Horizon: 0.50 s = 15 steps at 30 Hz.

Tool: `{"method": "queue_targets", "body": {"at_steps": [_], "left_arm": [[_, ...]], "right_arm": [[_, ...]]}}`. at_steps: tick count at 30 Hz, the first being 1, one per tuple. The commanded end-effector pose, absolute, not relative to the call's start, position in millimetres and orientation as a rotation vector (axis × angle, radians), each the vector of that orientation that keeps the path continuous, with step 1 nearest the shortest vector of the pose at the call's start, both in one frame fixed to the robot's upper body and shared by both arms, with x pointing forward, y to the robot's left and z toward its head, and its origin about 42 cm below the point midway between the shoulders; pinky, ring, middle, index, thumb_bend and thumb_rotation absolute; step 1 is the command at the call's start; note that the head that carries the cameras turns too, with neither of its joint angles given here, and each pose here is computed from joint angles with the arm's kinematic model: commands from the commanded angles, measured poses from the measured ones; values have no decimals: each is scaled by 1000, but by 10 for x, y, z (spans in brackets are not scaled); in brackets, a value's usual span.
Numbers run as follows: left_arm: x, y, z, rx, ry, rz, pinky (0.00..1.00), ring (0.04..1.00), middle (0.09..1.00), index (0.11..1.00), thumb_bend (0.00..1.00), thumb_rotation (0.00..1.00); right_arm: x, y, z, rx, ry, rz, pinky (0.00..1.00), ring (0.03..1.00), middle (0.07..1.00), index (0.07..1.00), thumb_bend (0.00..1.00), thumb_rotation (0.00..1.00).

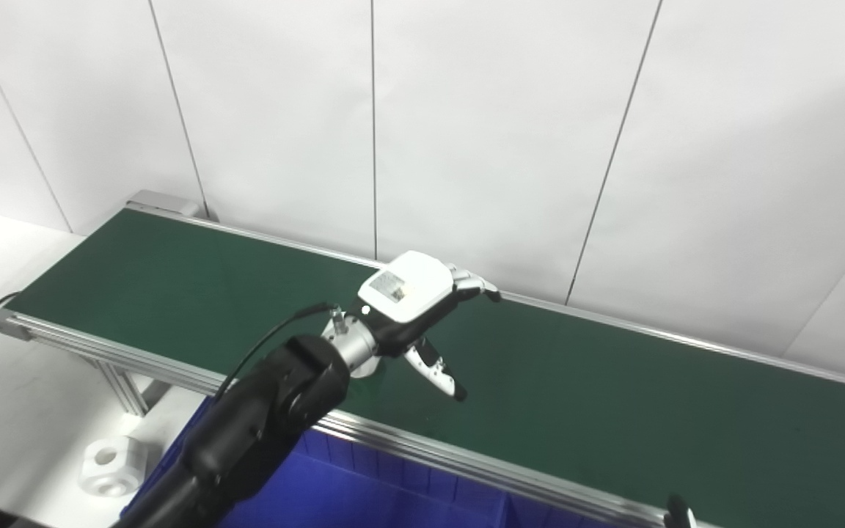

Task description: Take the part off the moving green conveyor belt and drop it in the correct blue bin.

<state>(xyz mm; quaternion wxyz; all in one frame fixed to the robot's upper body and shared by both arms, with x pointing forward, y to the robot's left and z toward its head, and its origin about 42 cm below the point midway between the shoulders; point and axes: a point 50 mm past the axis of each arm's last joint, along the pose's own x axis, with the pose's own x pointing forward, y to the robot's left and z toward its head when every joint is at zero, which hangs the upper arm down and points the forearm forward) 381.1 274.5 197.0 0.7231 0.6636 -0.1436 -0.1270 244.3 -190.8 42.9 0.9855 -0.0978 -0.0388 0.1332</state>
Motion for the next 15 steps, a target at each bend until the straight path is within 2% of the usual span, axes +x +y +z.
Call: {"method": "queue_targets", "body": {"at_steps": [1, 5, 10, 15], "left_arm": [[3983, 2815, 2168, 1513, -364, -228, 792, 824, 834, 774, 1000, 403], [4161, 2921, 2046, 1546, -279, -254, 807, 825, 832, 788, 995, 400], [4269, 3080, 1894, 1582, -160, -290, 826, 842, 845, 804, 984, 431], [4259, 3212, 1769, 1612, -71, -304, 804, 843, 844, 816, 994, 433]], "right_arm": [[2511, -1861, 569, -187, -122, 256, 1000, 1000, 1000, 1000, 898, 1000], [2509, -1881, 599, -181, -126, 253, 1000, 1000, 1000, 1000, 930, 1000], [2481, -1891, 642, -184, -135, 256, 1000, 1000, 1000, 1000, 919, 1000], [2444, -1908, 672, -181, -132, 259, 1000, 1000, 1000, 1000, 949, 1000]]}}
